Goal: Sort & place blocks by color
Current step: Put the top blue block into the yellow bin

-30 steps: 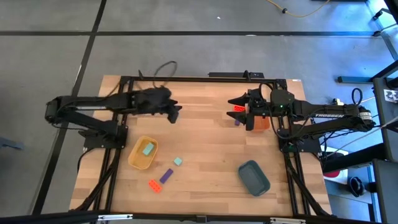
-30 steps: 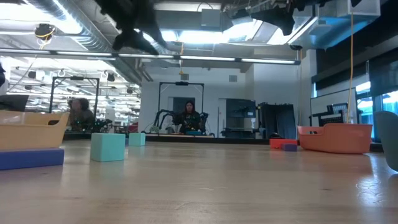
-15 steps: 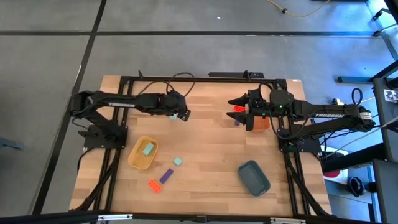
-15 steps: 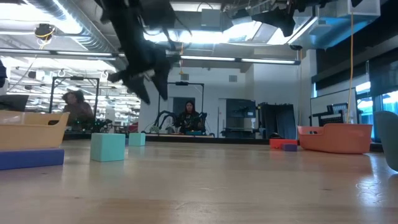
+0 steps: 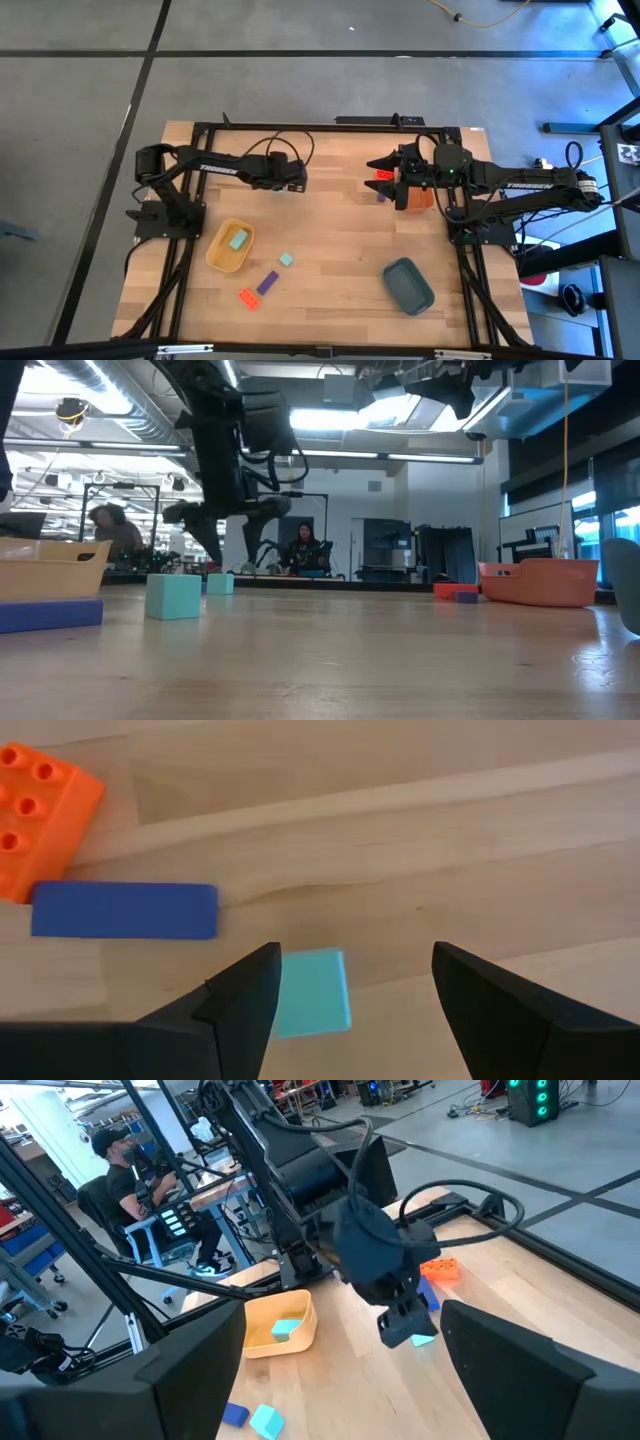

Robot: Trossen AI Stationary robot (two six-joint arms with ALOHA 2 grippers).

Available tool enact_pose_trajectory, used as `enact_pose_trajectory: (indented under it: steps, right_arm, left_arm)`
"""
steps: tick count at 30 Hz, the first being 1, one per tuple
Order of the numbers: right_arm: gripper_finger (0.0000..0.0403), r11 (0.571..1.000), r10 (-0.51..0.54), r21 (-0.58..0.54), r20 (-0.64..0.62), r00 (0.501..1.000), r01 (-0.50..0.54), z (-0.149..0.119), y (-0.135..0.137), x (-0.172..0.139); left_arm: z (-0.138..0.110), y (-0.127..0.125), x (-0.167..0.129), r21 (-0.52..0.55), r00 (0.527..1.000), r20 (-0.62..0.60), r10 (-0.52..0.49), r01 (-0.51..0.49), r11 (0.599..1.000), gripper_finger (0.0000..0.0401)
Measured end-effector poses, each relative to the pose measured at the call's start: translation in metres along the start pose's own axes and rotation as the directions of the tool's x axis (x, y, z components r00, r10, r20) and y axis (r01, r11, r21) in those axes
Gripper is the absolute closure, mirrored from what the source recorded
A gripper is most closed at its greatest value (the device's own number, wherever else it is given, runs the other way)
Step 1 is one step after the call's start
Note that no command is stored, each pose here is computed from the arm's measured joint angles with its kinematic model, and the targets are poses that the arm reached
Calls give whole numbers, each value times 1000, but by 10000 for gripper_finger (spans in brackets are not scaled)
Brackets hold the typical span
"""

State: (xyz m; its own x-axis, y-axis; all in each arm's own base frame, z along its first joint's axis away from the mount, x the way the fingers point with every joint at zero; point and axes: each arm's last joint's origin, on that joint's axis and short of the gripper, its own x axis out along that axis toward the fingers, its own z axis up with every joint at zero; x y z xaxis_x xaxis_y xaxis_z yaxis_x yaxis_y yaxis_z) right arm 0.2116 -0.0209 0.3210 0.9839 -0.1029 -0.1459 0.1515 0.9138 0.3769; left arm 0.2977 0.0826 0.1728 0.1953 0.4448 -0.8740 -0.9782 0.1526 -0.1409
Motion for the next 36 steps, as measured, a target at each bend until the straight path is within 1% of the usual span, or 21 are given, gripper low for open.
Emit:
enact_pose_trajectory:
  steps: [4, 10, 14, 16, 21, 26, 31, 36]
  right_arm:
    - [65, 1000, -1, -3, -1, 1000, 1, 0, 0, 0]
    - [65, 1000, -2, -5, -2, 1000, 2, 0, 0, 0]
    - [65, 1000, -2, -5, -2, 1000, 2, 0, 0, 0]
    - [65, 1000, -2, -7, -1, 1000, 2, 0, 0, 0]
    - [65, 1000, -4, -7, -1, 1000, 4, 0, 0, 0]
    - [65, 1000, -3, -7, -1, 1000, 3, 0, 0, 0]
    - [65, 1000, -3, -7, -1, 1000, 3, 0, 0, 0]
    - [65, 1000, -3, -4, -1, 1000, 3, 0, 0, 0]
  left_arm:
    - [-3, 5, 0, -6, 998, -9, 56, -56, 998, 151]
    - [-4, 5, 2, -56, 998, 3, 59, -59, 997, 151]
    - [-13, 14, 11, -98, 997, -35, 74, -77, 992, 152]
    - [-16, 16, 16, -125, 998, -32, 54, -57, 991, 152]
    - [-19, 17, 22, -145, 1000, -17, 11, -13, 989, 149]
    - [-21, 19, 23, -124, 1000, -16, 16, -18, 992, 153]
    - [-21, 19, 24, -64, 1000, -19, 11, -12, 998, 154]
    - [-23, 18, 28, -58, 999, -32, 14, -16, 998, 159]
